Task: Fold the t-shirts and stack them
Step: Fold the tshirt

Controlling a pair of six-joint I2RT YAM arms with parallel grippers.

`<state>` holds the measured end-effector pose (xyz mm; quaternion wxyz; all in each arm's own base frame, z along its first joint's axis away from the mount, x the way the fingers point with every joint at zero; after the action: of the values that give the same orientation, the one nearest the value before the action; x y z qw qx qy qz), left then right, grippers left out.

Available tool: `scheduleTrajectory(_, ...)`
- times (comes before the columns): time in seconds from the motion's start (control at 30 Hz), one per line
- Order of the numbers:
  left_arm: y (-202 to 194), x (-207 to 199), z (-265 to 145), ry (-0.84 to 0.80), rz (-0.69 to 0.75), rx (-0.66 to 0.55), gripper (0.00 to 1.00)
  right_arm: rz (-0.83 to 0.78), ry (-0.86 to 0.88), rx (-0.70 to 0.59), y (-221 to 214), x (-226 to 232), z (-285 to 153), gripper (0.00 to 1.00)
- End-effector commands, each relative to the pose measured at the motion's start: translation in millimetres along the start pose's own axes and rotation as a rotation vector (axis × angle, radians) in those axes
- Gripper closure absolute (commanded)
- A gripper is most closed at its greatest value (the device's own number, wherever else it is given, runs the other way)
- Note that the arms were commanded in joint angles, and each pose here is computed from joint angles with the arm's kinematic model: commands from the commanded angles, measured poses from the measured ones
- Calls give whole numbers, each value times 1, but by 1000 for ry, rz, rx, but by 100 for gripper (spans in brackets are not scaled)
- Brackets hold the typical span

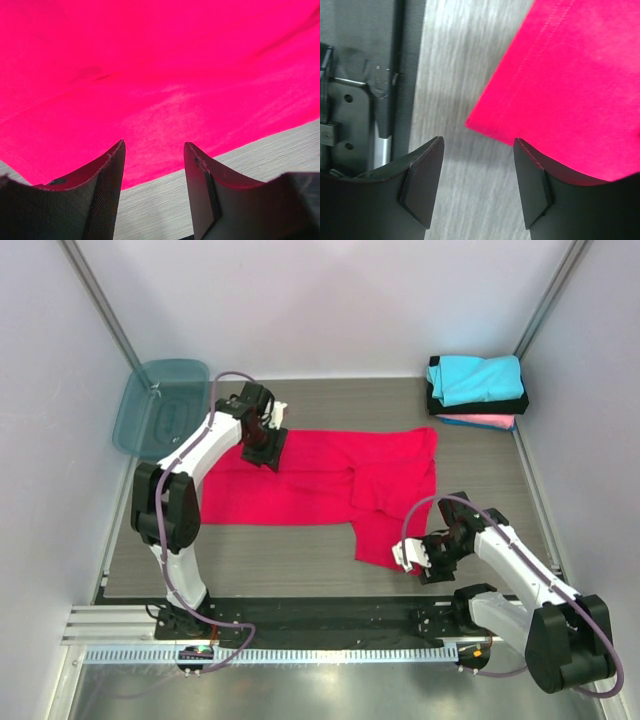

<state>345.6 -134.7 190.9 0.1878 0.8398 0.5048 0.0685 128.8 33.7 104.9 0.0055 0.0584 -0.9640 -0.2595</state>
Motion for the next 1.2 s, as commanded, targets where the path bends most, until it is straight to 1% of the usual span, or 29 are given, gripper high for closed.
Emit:
scheduleTrajectory(0.0,2,2,-15,25,11,-47,48,-52,-43,-38,10,-16,-5,37)
scheduleTrajectory(0.13,2,5,-12,30,2,-41,48,-59,-22,-34,12,-17,-2,40)
scheduleTrajectory(0.5,1,11,-11,47,-7,-36,48,-71,39,-17,17,-18,9,44)
scheduleTrajectory(0.57,1,11,-12,53,-9,-36,48,-63,38,-6,16,-19,12,47)
scheduleTrajectory(0.6,-1,12,-12,56,-11,-32,48,-65,42,0,16,-20,14,52)
scheduleTrajectory(0.7,-8,13,-14,64,-15,-21,48,-60,54,24,15,-19,18,60)
scheduleTrajectory(0.73,-10,16,-14,70,-24,-17,48,-66,55,33,15,-20,19,66)
scheduleTrajectory(0.8,-16,19,-20,73,-40,-15,48,-52,53,64,13,-21,18,71)
scheduleTrajectory(0.83,-23,26,-21,79,-65,-1,48,-48,48,76,12,-20,17,79)
scheduleTrajectory(0.87,-27,30,-23,79,-85,3,48,-38,41,87,11,-20,15,85)
scheduleTrajectory(0.9,-32,33,-30,79,-104,1,48,-31,38,109,10,-18,13,98)
scheduleTrajectory(0.93,-43,44,-32,81,-151,19,48,-26,22,111,11,-19,10,99)
scheduleTrajectory(1.0,-55,52,-44,63,-206,10,48,-14,-16,107,15,-15,0,99)
scheduleTrajectory(1.03,-66,64,-48,60,-255,17,48,-16,-34,100,18,-16,-4,99)
scheduleTrajectory(1.1,-85,68,-49,26,-289,55,47,0,-88,86,24,-14,-15,99)
scheduleTrajectory(1.17,-97,73,-51,26,-310,80,47,15,-131,91,27,-16,-23,99)
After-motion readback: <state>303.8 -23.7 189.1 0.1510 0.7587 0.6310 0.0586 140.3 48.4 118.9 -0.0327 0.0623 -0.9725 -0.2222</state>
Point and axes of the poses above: each gripper's point midway between its finger pads, its own z axis out along the fingers, its own x axis along the line the jaws close on, y = z × x, the point moved 9 cm from there along -z, back along the fingers, and after that the axes turned 7 degrees about z, right-handed, at the moved point
